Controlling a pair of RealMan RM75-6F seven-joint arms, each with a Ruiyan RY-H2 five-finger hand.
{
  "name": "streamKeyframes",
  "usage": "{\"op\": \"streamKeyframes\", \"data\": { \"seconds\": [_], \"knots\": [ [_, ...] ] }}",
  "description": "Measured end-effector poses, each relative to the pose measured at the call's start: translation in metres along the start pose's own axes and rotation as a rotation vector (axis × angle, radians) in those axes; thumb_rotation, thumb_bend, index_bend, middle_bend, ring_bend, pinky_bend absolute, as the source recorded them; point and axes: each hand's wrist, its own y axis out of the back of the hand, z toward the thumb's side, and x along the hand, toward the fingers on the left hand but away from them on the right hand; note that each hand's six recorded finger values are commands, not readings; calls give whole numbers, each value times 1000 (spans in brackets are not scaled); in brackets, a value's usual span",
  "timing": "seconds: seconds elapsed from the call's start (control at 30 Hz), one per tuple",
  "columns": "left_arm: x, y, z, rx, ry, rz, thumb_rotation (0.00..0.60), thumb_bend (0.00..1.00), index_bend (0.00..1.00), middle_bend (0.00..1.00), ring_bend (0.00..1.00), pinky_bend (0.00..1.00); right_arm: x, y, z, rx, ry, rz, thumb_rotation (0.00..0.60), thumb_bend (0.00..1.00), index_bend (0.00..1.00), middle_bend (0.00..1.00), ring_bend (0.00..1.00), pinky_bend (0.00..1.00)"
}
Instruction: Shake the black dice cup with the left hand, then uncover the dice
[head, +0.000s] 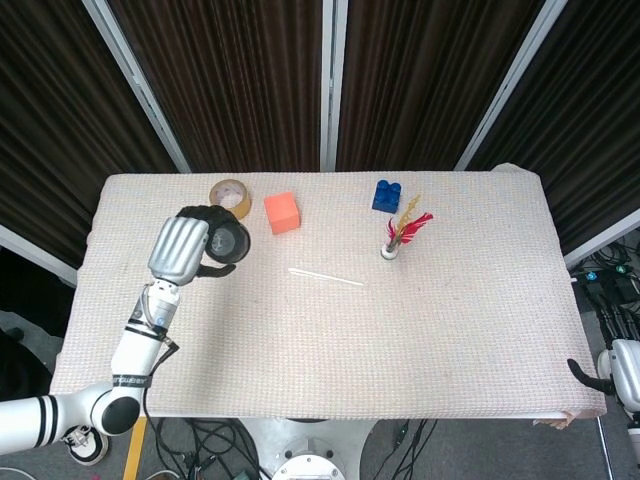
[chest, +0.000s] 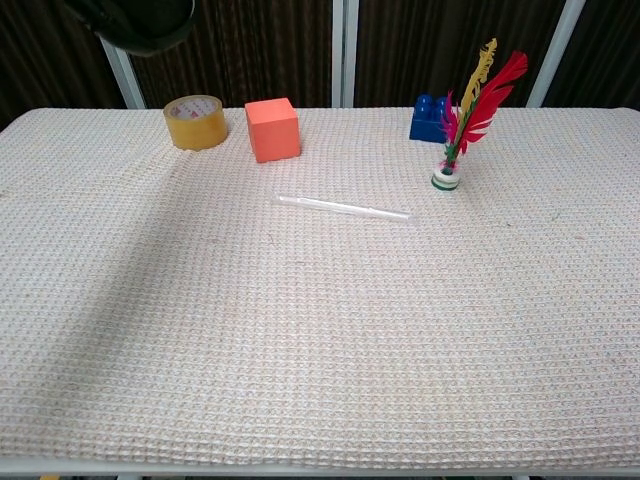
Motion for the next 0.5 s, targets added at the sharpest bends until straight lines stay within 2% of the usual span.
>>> {"op": "streamKeyframes", "data": {
  "seconds": [0.1,0.17,0.27,0.37,0.5],
  "knots": [
    [1,-27,-8,-4,9,-125,600,240,515,559,309,281,0,1,-1,-1,-6,-3,600,166,0,9,0,0],
    [-1,-48,-7,-11,-12,-229,600,240,515,557,309,281,0,0,-2,-2,-7,-1,600,166,0,9,0,0],
    [-7,-70,-6,-20,-35,-339,600,239,515,554,309,281,0,-2,-2,-1,-4,6,600,166,0,9,0,0],
    [-10,-77,-15,-26,-21,-363,600,239,515,554,309,281,0,-2,-2,-1,-4,9,600,167,0,9,0,0],
    [-5,-76,-21,-43,-5,-313,600,240,515,554,309,281,0,-2,-2,2,-5,6,600,166,0,9,0,0]
  ]
}}
